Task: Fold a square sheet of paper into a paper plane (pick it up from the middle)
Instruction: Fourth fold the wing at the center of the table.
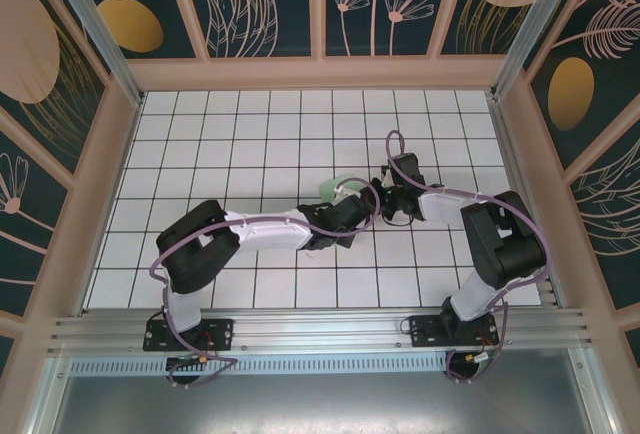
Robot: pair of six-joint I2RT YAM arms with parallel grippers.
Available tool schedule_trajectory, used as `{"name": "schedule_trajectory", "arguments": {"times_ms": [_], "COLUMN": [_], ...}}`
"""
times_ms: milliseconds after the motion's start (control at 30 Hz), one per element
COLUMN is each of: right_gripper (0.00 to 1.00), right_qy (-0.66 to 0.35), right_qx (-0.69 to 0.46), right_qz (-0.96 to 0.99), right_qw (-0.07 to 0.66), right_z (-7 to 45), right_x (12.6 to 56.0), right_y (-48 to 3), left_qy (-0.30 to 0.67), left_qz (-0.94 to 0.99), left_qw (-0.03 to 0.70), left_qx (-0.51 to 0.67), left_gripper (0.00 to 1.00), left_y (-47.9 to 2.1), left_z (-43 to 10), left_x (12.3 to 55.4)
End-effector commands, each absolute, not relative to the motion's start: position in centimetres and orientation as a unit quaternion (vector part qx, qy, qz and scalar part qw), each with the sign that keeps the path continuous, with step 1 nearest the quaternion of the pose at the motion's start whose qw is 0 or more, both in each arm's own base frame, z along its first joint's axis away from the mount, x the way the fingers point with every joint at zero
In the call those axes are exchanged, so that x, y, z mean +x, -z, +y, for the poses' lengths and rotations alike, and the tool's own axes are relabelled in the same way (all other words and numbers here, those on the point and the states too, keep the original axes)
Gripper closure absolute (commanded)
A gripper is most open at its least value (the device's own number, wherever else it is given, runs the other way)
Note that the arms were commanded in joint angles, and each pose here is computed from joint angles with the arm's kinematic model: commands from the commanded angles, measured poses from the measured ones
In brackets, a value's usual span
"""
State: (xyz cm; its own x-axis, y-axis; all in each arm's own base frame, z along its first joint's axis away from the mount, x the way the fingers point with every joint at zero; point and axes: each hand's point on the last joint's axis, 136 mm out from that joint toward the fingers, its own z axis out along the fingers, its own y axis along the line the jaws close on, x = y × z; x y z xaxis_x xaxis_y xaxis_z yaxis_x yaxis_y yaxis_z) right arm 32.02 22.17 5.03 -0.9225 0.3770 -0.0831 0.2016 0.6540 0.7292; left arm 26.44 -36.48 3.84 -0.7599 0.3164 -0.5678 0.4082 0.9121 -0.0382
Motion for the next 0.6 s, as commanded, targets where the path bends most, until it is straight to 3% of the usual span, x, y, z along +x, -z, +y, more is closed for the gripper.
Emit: {"name": "schedule_trajectory", "arguments": {"times_ms": [0,233,567], "right_gripper": [0.95,0.94,0.97], "right_qy": [-0.399,-0.4,-0.408], "right_qx": [0.157,0.157,0.153], "right_qz": [0.894,0.894,0.891], "right_qw": [0.126,0.126,0.127], "right_z": [22.7,22.8,23.2], "right_x": [32.1,32.2,32.3], "right_y": [-6.5,-6.5,-7.1], "left_qy": [0.05,0.045,0.091], "left_qz": [0.936,0.936,0.932], "left_qw": [0.276,0.276,0.291], "left_qx": [0.214,0.212,0.197], "left_gripper": [0.68,0.75,0.52], "left_y": [-2.8,-2.6,-4.3], "left_z": [-36.1,-35.8,-36.9], "left_x": [25.8,25.7,25.6]}}
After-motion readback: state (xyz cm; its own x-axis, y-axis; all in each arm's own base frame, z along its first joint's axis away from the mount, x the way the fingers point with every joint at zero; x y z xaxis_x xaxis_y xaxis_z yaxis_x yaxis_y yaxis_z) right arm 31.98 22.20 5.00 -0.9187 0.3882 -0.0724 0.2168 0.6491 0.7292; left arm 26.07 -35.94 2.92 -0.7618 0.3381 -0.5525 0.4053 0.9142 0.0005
